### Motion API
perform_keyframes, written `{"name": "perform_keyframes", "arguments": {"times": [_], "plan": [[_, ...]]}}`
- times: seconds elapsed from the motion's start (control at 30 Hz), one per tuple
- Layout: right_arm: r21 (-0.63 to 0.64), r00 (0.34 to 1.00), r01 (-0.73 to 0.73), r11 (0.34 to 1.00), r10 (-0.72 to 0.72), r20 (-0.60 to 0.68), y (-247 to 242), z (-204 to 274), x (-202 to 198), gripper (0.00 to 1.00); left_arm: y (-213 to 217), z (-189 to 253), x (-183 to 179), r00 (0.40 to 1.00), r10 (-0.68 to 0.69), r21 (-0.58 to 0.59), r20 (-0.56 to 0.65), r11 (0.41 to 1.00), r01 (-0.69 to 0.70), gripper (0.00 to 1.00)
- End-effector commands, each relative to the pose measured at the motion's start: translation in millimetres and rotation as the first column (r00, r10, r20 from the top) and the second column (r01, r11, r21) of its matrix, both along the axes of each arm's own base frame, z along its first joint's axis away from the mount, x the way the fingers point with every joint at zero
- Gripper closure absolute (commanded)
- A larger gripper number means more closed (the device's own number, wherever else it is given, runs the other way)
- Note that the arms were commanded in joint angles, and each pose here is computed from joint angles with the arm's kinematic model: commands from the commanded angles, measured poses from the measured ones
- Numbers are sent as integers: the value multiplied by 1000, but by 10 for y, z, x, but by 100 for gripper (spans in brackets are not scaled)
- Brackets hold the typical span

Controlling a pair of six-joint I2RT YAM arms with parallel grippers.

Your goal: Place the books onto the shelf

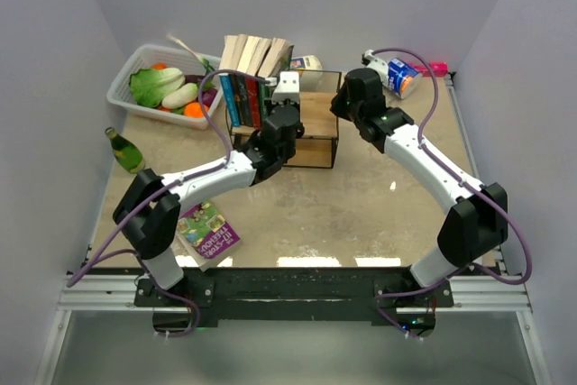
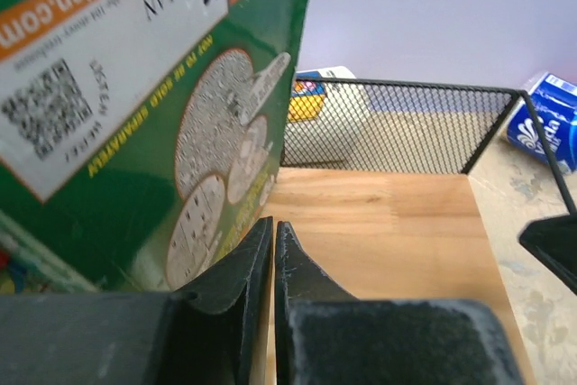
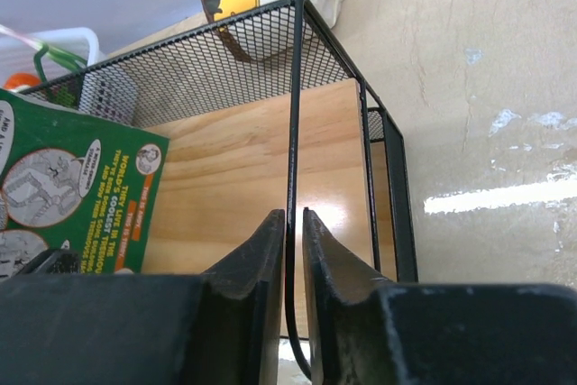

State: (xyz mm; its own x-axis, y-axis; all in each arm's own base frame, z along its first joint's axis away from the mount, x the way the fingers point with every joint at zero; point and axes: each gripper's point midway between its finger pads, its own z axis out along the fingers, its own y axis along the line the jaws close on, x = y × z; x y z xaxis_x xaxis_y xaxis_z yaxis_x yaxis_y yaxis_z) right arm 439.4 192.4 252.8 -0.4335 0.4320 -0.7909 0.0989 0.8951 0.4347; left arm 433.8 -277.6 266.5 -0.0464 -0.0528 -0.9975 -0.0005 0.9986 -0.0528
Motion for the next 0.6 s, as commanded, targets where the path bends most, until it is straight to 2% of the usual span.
{"name": "perform_keyframes", "arguments": {"times": [0.0,0.2,0.23,0.3,0.33,0.37,0.43,0.47,0.57], "plan": [[1,1000,-19,1000,19,6,14,48,-33,75,-52,422,-216,996,-41,-91,76,995,48,90],[-1,1000,-21,1000,21,10,1,79,-54,64,23,697,-564,992,-78,-146,99,985,92,90],[1,1000,-23,1000,23,13,9,85,-53,64,115,840,-662,990,-77,-177,120,979,97,90],[1,1000,-22,1000,22,10,6,72,-60,64,243,752,-776,992,-71,-192,103,977,90,90],[1,1000,-21,1000,21,13,-1,85,-58,64,394,864,-870,991,-50,-224,121,971,77,90],[-4,1000,-21,1000,21,13,-1,74,-60,64,486,702,-919,995,-34,-211,94,976,54,93],[-4,1000,-22,1000,22,8,-1,53,-66,67,710,737,-1034,995,13,-247,98,969,11,99],[-5,1000,-20,1000,20,11,-10,59,-62,69,781,579,-1069,997,30,-248,72,969,-12,100],[-1,1000,-19,1000,19,8,-6,38,-62,78,944,395,-1135,997,52,-313,56,949,-32,100]]}}
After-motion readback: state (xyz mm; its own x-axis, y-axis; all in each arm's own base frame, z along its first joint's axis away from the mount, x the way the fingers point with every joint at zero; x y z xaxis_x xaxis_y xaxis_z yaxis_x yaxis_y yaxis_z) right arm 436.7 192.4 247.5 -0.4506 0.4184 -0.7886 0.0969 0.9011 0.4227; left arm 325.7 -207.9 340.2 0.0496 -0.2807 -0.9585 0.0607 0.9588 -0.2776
